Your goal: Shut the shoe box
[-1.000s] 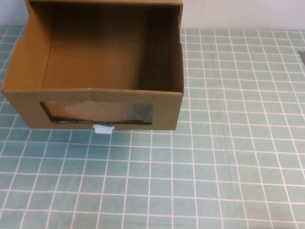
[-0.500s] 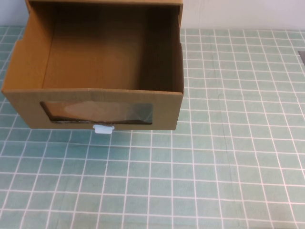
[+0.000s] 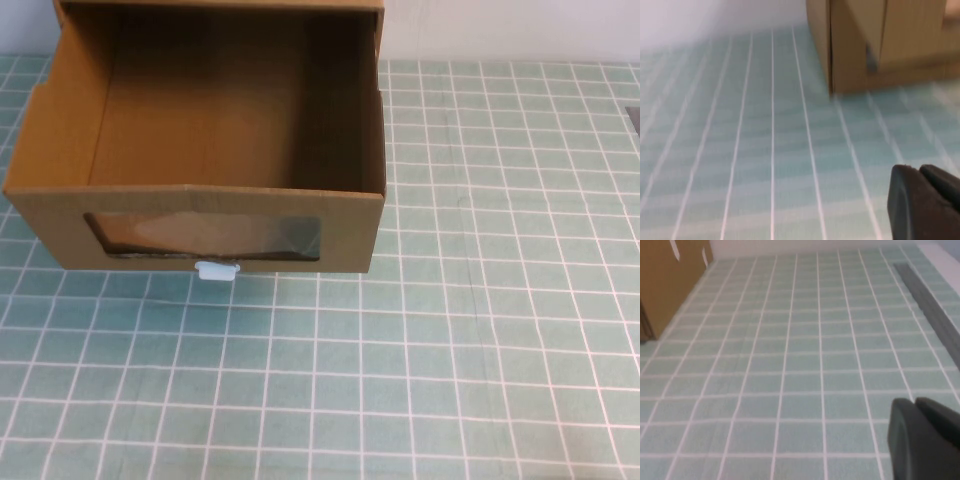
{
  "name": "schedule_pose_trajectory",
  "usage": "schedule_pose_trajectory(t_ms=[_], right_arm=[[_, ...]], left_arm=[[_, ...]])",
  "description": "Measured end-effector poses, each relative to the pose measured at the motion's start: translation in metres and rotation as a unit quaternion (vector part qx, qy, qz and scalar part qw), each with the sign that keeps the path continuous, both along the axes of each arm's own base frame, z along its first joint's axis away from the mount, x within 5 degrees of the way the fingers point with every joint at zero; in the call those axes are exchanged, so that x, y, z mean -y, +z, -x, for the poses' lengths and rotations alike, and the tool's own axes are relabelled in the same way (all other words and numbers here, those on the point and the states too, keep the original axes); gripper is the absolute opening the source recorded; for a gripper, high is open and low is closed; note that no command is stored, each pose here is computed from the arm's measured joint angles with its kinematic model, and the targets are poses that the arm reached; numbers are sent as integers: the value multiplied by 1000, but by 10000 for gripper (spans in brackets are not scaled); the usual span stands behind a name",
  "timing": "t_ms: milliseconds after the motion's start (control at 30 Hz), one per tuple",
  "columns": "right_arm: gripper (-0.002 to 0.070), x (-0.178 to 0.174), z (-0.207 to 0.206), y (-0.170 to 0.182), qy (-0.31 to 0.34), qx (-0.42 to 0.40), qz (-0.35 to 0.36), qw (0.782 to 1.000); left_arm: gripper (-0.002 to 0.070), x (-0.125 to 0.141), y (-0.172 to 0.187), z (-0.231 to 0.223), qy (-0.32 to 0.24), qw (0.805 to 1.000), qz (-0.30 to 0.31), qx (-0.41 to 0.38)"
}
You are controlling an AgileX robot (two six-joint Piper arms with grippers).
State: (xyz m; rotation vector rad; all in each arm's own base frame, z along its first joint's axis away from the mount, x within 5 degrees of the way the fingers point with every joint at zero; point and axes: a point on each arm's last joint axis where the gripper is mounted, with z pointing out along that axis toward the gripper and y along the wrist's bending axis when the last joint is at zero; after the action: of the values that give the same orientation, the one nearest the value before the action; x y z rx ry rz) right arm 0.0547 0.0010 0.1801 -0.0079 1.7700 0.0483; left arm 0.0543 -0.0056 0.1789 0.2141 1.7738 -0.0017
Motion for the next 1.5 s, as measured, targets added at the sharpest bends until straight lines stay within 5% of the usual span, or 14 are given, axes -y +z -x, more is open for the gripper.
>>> schedule_pose_trajectory(t_ms=[200, 433, 800, 1033, 1200, 1367, 1500], right_arm=[[-14, -3, -1, 27, 17, 148, -9, 989], [-14, -7, 11, 64, 40, 357, -22, 933], [-14, -8, 22, 78, 50, 446, -26, 893], [-14, -8, 36, 96, 58, 529, -31, 846], [-14, -6, 58, 147, 55, 582, -29, 811], [-14, -1, 86, 208, 43, 585, -37, 809], [-14, 2, 88, 262, 35, 537, -63, 840]], left_arm=[[-5, 3, 30, -1, -15, 986, 40, 159], [-5, 5, 68, 13, -40, 925, 71, 372], [-5, 5, 79, 21, -49, 892, 83, 443], [-5, 4, 99, 38, -67, 834, 116, 535], [-5, -3, 147, 57, -61, 803, 148, 574], [-5, -13, 208, 85, -52, 791, 203, 575], [-5, -13, 256, 87, -53, 812, 210, 542]])
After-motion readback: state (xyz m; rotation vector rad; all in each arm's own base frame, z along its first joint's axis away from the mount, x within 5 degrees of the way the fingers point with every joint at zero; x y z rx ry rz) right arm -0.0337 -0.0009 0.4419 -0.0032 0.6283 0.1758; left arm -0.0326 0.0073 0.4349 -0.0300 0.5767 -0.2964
